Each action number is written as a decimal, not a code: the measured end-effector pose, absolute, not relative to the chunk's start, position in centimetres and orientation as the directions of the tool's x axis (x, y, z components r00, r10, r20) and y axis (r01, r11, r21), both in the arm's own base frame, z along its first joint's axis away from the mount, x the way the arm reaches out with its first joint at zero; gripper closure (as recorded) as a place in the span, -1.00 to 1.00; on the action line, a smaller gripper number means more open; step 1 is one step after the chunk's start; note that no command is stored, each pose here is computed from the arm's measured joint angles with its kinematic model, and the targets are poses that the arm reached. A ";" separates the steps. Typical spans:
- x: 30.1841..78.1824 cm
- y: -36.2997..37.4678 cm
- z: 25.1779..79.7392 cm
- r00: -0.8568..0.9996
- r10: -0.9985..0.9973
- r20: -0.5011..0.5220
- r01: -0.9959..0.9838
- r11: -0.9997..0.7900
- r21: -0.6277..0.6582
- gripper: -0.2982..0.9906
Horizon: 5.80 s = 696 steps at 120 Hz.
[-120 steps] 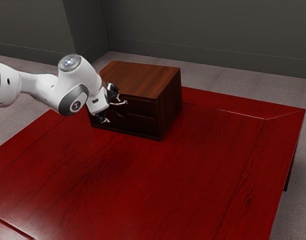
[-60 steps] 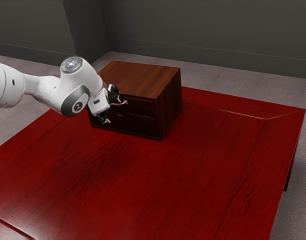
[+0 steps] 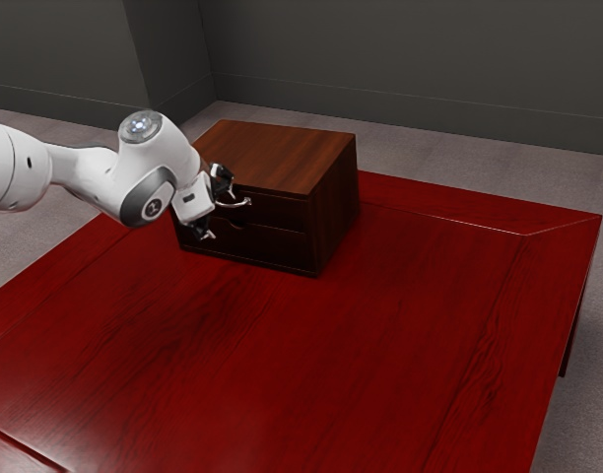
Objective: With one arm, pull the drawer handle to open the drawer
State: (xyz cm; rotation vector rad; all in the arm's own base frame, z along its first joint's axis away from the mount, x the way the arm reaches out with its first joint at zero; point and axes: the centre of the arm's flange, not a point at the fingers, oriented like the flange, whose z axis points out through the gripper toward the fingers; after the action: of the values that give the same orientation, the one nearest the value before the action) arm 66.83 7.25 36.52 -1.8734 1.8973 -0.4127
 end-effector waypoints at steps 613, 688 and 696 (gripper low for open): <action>50.8 -2.9 54.5 0.226 -0.972 -0.069 -0.884 -0.174 -0.435 -0.54; 51.0 -7.7 63.4 0.278 -0.958 -0.077 -0.951 -0.263 -0.159 -0.54; 52.0 -8.4 64.5 0.276 -0.958 -0.079 -0.954 -0.264 -0.142 -0.54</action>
State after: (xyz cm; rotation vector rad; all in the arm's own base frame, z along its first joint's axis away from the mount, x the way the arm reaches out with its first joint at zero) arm 51.95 -8.40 64.46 -2.3762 1.7979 -0.0338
